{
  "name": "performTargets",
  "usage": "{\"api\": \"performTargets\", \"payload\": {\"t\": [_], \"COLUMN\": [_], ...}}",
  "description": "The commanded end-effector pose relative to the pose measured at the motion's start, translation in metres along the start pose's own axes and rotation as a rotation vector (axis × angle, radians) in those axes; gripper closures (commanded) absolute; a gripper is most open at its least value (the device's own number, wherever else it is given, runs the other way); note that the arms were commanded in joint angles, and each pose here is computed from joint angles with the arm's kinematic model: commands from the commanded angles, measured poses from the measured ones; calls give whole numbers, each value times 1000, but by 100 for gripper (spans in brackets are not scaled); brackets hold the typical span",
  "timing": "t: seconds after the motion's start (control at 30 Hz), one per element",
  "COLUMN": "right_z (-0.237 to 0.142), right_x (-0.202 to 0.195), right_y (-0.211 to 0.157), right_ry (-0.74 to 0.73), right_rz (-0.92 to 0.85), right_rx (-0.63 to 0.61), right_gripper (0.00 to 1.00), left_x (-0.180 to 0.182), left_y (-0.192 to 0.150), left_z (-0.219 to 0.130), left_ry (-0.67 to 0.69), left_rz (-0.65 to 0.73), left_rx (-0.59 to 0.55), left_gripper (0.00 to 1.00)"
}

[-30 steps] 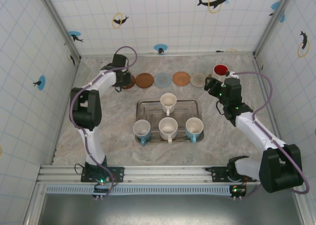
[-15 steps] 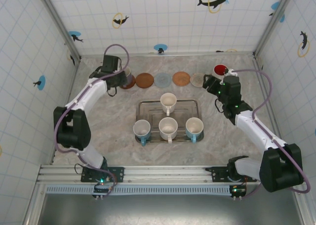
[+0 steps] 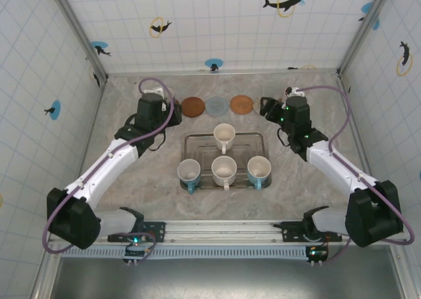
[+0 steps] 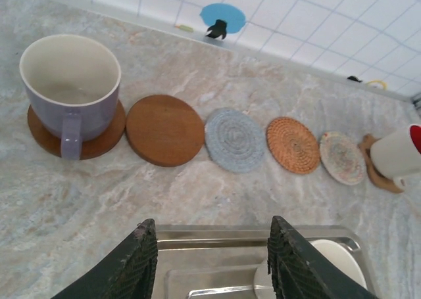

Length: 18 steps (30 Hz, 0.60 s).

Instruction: Place the cup by the coaster

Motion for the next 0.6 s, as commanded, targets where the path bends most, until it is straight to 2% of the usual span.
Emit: {"api": "performTargets", "payload": {"t": [0.0,0.23,0.47,0.57], "right_z": [2,1,-22,-35], "right_x": [23,54,76,84], "right_y": [8,-5,-52,-69], "right_ry": [32,54,62,79], "right_rz": [-38,-136,-303,-362], "right_rx": [-7,82,248,266], "right_gripper": [17,18,18,18], "left_x": [-11,-21,-21,-21], "left_y": [5,4,5,4], "left_z": [-9,-20,-30,-32], "left_ry": [-28,-43,-61,-65], "left_rz": [-4,41,52,58], "left_rx": [-56,-81,-121,-124], "left_gripper": [53,53,52,52]}}
Point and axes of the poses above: each hand's point on the last joint's axis, 136 mm out from that joint toward the fingers, its own z axis out along the fingers, its own x axis along the line the jaws close on, y = z × x, the point moved 3 cm from there along -z, back along the fingers, and after that the axes turned 9 degrees about z, right-handed, at the moved point
